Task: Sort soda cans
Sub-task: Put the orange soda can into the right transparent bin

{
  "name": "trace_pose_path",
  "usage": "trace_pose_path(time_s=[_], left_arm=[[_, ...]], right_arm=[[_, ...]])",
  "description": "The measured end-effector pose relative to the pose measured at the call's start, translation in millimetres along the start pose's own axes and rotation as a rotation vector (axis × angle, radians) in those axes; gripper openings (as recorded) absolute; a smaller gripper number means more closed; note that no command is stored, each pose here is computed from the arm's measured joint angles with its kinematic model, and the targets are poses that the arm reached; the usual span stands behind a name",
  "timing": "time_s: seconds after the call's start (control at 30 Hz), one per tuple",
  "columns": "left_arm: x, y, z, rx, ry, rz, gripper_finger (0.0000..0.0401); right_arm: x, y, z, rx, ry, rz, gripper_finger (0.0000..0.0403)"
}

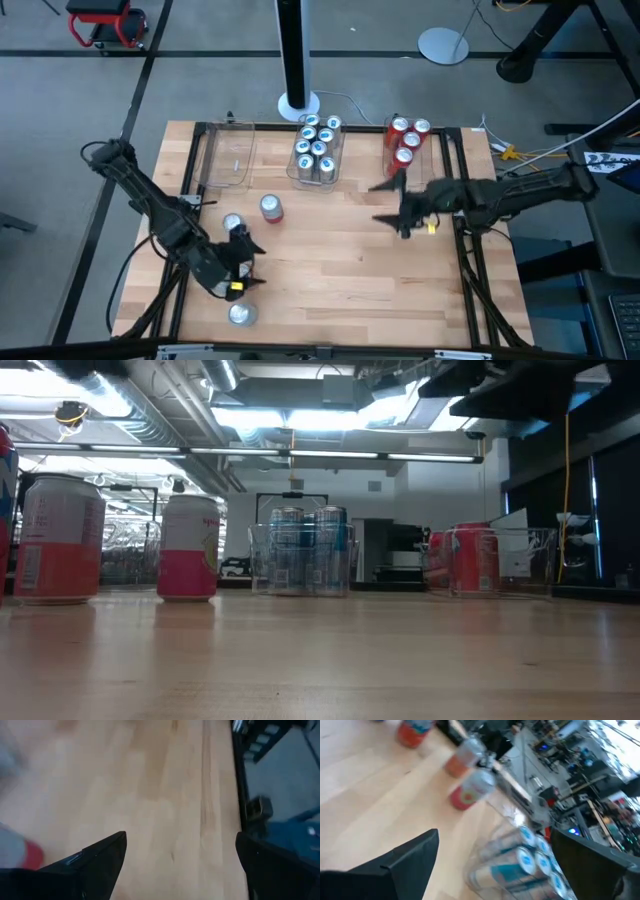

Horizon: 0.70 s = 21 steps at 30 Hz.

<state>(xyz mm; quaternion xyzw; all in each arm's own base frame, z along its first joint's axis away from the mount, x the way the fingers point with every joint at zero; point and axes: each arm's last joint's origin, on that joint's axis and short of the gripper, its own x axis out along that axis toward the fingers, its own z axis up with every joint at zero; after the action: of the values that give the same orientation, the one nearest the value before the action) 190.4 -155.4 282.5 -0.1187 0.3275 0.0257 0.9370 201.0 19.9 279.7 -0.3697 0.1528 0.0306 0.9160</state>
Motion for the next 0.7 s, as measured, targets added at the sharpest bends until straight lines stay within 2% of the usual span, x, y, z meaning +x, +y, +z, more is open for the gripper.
trace_pose_path(time_s=[0.2,0.5,0.7], left_arm=[[12.7,-4.2,-12.5,-0.072,0.195,0.103,0.0363],[-3.0,-24.8,3.5,-0.109,0.26,0.128,0.0363],[0.1,-23.1,-11.1,-0.076,0.353,0.247,0.0363]], right_arm=[[12.5,48.3,20.9,-0.116,0.061,0.055,0.0379],[26.5,109.8,37.0,-0.201,0.121,0.052,0.0379],[36.9,137.1,36.2,-0.232,0.147,0.069,0.0379]])
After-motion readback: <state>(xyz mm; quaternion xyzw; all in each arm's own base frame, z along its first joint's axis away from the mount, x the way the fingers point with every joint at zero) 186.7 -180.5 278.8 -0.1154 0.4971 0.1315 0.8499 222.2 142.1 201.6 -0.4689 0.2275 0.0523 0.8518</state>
